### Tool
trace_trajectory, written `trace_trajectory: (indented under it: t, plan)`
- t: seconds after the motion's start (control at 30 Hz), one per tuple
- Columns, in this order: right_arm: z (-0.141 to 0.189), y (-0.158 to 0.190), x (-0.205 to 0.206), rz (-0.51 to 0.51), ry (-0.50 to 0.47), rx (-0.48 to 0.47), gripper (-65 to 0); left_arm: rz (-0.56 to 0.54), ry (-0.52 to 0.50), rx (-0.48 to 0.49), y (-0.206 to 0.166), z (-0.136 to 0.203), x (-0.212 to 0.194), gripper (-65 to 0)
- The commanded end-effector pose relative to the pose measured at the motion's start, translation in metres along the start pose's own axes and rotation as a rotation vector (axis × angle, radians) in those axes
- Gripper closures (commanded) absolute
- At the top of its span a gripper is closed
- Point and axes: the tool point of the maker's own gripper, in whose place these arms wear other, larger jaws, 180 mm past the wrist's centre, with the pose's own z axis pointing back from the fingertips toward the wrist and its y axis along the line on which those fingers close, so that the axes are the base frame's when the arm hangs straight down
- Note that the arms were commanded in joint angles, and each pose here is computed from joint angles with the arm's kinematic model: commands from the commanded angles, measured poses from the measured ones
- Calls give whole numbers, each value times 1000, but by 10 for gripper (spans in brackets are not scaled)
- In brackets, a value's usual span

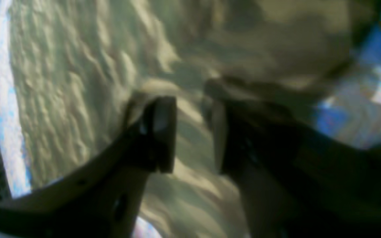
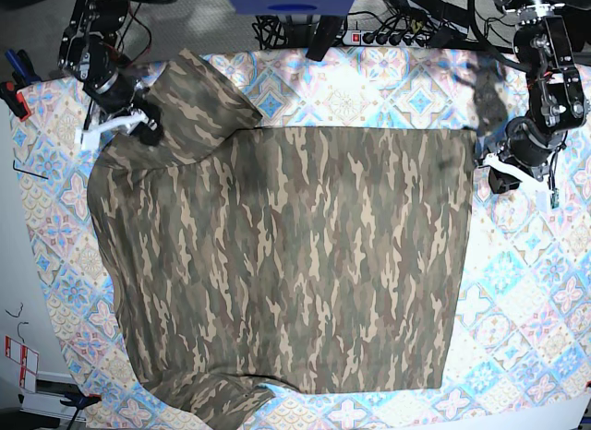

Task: Fold the T-shirt properly
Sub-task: 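Lower both grippers onto the shirt's shoulder corners at the collar edge, then close both grippers on the shirt's shoulder corners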

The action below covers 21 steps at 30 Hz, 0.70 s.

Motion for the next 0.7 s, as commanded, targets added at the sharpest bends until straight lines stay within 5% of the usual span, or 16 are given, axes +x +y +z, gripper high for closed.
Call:
trace_trajectory:
  t: [0.0, 0.33, 0.57, 0.67]
  plan:
    - [7, -7, 11, 6, -32, -10, -188, -8, -40, -5, -2, 3, 11, -136]
    - [24, -33, 20, 35, -26, -74, -193, -8, -5, 2, 1, 5, -3, -136]
    - [27, -40, 5, 4, 29, -82, -367, -7, 9, 7, 3, 6, -9, -136]
    - [25, -45, -5, -16, 70, -90, -382, -10, 9, 7, 3, 6, -9, -136]
